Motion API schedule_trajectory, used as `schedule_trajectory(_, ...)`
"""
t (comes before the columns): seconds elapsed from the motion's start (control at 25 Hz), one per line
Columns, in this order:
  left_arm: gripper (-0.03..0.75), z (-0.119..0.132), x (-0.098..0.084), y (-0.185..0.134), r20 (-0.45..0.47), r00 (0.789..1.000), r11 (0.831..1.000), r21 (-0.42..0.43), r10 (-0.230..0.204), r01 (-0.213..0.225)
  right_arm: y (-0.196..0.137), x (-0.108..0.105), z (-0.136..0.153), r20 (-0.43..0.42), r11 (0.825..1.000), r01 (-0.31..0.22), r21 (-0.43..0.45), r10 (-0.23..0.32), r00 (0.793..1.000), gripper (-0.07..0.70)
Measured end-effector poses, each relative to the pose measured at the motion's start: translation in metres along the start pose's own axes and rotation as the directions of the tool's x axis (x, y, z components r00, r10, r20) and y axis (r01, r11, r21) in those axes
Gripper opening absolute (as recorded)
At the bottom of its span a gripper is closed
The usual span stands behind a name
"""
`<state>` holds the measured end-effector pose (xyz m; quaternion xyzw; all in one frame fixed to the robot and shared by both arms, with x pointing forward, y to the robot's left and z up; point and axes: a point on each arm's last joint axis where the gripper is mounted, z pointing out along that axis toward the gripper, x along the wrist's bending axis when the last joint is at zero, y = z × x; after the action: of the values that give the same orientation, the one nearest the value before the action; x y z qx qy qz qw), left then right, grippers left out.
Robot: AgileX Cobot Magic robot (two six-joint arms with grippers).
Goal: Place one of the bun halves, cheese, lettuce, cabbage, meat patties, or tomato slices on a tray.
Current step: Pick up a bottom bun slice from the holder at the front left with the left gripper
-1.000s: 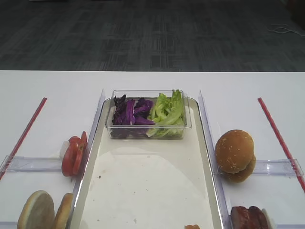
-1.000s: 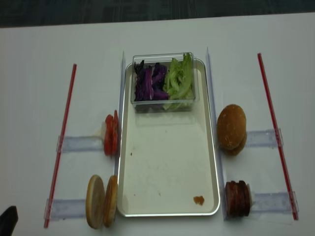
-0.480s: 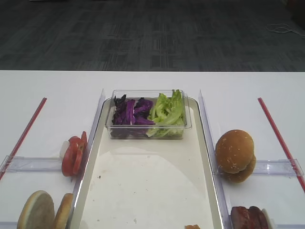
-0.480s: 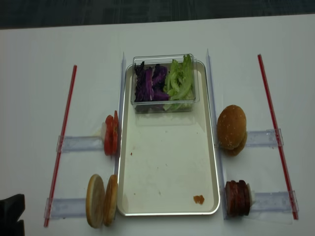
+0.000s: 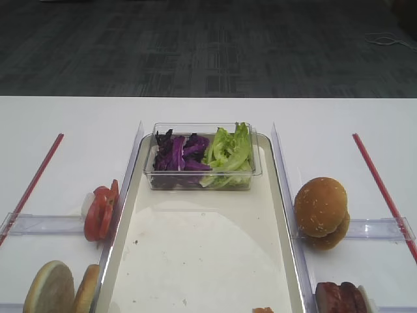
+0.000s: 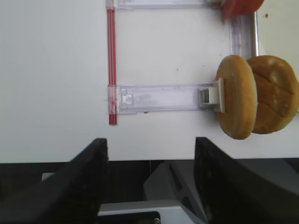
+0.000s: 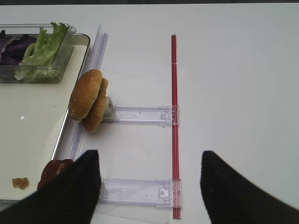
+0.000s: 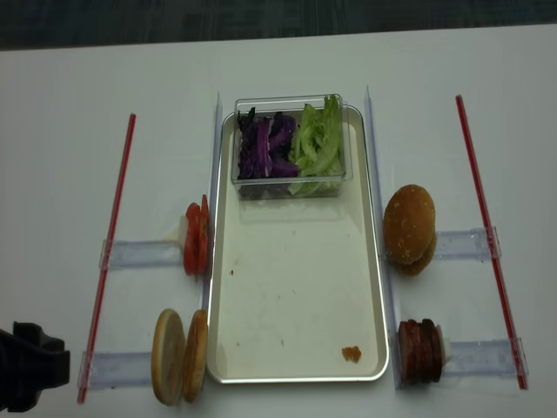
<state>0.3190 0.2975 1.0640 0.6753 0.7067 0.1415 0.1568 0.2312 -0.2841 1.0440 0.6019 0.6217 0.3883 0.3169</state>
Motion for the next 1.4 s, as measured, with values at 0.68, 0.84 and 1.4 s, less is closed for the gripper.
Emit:
schedule_trajectory(0.68,0.419,0.040,-0.003,0.026,-0.016,0.999,0.971,0.237,0.045,-0.040,0.000,0.000,0.000,0.000,1.000,0.000,0.000,0.000,1.000,0.468)
schedule_trajectory(0.84,0.419,0.048,-0.004,0.031,-0.016,0.998,0.959,0.279,0.055,-0.048,0.000,0.000,0.000,0.000,1.000,0.000,0.000,0.000,1.000,0.468)
schedule_trajectory(1.4,0.419,0.069,-0.007,0.042,-0.002,0.998,0.938,0.341,0.058,-0.054,0.000,0.000,0.000,-0.002,1.000,-0.001,0.000,0.001,1.000,0.468)
